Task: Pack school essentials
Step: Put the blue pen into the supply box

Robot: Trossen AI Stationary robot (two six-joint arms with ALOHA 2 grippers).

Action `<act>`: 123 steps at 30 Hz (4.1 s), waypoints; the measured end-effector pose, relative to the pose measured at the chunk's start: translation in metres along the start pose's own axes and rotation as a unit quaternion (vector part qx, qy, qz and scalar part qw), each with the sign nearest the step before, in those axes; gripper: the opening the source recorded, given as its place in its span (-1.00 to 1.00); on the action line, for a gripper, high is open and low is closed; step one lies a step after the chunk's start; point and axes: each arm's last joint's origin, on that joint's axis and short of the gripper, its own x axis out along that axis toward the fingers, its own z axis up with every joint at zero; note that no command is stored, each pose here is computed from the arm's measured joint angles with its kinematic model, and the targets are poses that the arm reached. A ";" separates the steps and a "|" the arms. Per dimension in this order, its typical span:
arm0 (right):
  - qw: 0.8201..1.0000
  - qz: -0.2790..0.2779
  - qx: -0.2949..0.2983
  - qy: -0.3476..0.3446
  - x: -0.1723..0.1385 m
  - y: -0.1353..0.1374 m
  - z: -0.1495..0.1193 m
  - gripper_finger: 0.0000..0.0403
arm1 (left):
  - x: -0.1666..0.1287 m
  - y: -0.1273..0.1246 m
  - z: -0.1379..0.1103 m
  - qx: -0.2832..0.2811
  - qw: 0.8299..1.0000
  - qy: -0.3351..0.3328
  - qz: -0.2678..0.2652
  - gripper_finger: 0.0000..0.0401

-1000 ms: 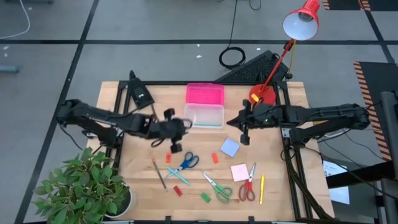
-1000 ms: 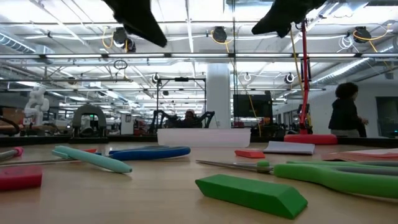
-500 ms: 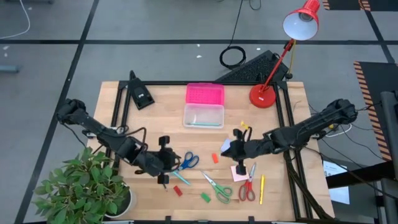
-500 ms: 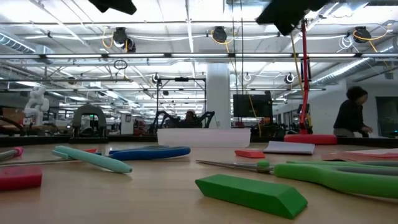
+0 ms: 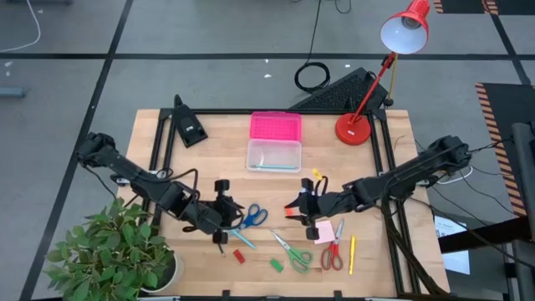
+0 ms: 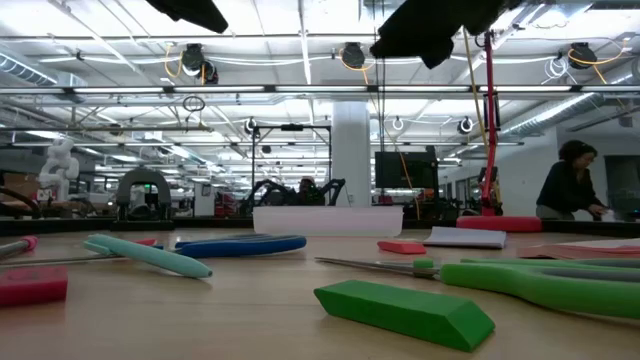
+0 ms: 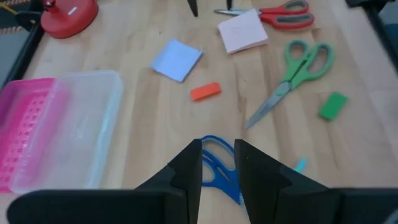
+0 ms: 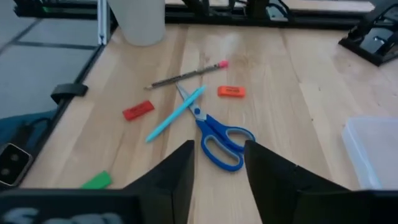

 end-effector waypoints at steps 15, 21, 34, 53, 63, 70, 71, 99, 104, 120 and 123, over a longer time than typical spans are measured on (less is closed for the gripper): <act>0.997 0.064 0.016 -0.034 0.088 0.029 -0.018 -0.26 | 0.009 0.022 -0.004 0.025 0.998 0.042 0.033 -0.52; 0.999 0.035 -0.006 -0.007 0.126 0.047 -0.012 -0.26 | 0.009 0.023 -0.004 0.003 0.999 0.042 0.032 -0.52; 1.000 0.028 0.006 0.009 0.173 0.075 -0.032 -0.21 | 0.009 0.023 -0.004 -0.028 0.998 0.043 0.027 -0.52; 1.000 -0.007 0.015 0.024 0.188 0.067 -0.050 -0.05 | 0.011 0.027 -0.003 -0.016 0.998 0.044 0.033 -0.52; 0.999 -0.008 0.017 0.026 0.198 0.067 -0.064 -0.09 | 0.011 0.027 -0.002 -0.018 0.999 0.039 0.032 -0.52; 0.999 -0.011 0.017 0.033 0.199 0.064 -0.065 -0.36 | 0.011 0.027 -0.002 -0.008 0.999 0.039 0.032 -0.52; 0.999 -0.011 0.016 0.035 0.199 0.064 -0.065 -0.41 | 0.011 0.027 -0.002 -0.008 0.999 0.039 0.032 -0.52; 0.997 0.001 -0.029 0.067 0.168 0.057 -0.031 -0.87 | 0.011 0.026 0.000 -0.037 0.998 0.027 0.031 -0.52; 0.993 0.003 -0.065 0.097 0.144 0.052 -0.013 -0.86 | 0.011 0.026 0.000 -0.045 0.998 0.027 0.031 -0.52; 0.989 -0.045 -0.091 0.107 0.029 0.017 0.009 -0.86 | 0.011 0.026 0.000 -0.071 0.997 0.026 0.031 -0.52; 0.988 -0.090 -0.087 0.095 0.011 0.002 0.004 -0.86 | 0.011 0.026 0.000 -0.078 0.996 0.026 0.031 -0.52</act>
